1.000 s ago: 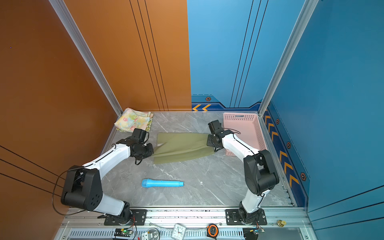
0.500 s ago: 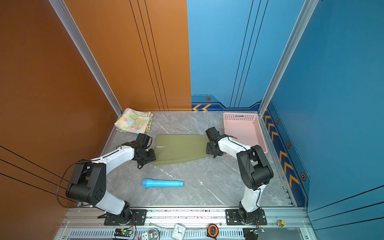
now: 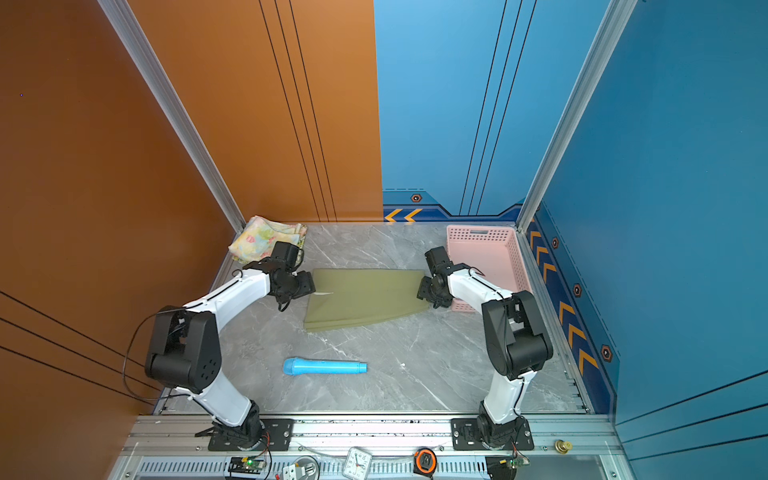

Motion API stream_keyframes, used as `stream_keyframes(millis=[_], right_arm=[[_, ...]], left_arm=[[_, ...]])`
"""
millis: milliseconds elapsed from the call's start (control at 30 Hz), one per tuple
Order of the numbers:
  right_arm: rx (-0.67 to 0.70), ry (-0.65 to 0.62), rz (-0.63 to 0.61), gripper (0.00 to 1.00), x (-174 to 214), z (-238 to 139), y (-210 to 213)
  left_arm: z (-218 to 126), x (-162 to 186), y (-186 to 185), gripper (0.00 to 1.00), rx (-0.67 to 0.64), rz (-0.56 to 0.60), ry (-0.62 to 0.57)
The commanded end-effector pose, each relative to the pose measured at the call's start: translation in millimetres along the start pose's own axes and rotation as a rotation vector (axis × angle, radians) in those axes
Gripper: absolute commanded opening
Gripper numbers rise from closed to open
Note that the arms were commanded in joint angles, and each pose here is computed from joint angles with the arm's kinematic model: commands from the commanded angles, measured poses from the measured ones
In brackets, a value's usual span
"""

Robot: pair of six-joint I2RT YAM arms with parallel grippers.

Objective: Fold and stack the skirts
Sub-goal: 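Lift the skirt's end with the right gripper and fold it toward the left gripper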

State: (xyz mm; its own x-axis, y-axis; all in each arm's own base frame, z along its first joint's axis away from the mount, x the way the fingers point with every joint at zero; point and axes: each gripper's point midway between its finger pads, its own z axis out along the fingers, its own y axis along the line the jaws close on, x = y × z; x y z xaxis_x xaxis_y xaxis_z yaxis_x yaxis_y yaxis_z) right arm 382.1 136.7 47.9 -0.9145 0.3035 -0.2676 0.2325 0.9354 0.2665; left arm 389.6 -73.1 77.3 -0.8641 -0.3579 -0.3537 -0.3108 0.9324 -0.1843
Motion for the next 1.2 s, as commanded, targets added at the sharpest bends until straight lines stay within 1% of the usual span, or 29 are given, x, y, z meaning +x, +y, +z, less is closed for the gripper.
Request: stream_keyframes(millis=[0,100,233,333,433,533,567,733,800,867,967,1167], right_arm=[[-0.034,0.045,0.043,0.56,5,9,5],[-0.046,0.065,0.056,0.51,11,17,5],[-0.047,0.086,0.066,0.40,17,24,3],[-0.049,0.093,0.066,0.33,18,27,3],[-0.059,0.082,0.065,0.19,15,25,6],[-0.061,0.062,0.059,0.02,10,22,7],[-0.063,0.055,0.055,0.00,9,21,8],[-0.049,0.003,0.026,0.00,-1,11,11],[-0.040,-0.024,0.003,0.00,-5,5,13],[-0.019,-0.052,-0.029,0.00,-10,-3,16],[0.006,-0.095,-0.091,0.00,-16,-18,26],[0.024,-0.191,-0.229,0.00,-28,-52,58]], left_arm=[[8,5,-8,0.73,-0.014,0.049,0.038],[17,8,-15,0.73,-0.025,0.077,0.050],[32,15,-16,0.72,-0.053,0.097,0.077],[43,21,-10,0.68,-0.088,0.112,0.097],[52,27,-5,0.64,-0.108,0.120,0.116],[59,33,-1,0.54,-0.118,0.119,0.127],[60,34,1,0.52,-0.123,0.121,0.130],[66,38,6,0.33,-0.139,0.122,0.141],[68,41,6,0.27,-0.141,0.122,0.148],[71,44,7,0.20,-0.144,0.122,0.158],[75,49,7,0.16,-0.147,0.123,0.168],[83,59,7,0.15,-0.138,0.112,0.198]])
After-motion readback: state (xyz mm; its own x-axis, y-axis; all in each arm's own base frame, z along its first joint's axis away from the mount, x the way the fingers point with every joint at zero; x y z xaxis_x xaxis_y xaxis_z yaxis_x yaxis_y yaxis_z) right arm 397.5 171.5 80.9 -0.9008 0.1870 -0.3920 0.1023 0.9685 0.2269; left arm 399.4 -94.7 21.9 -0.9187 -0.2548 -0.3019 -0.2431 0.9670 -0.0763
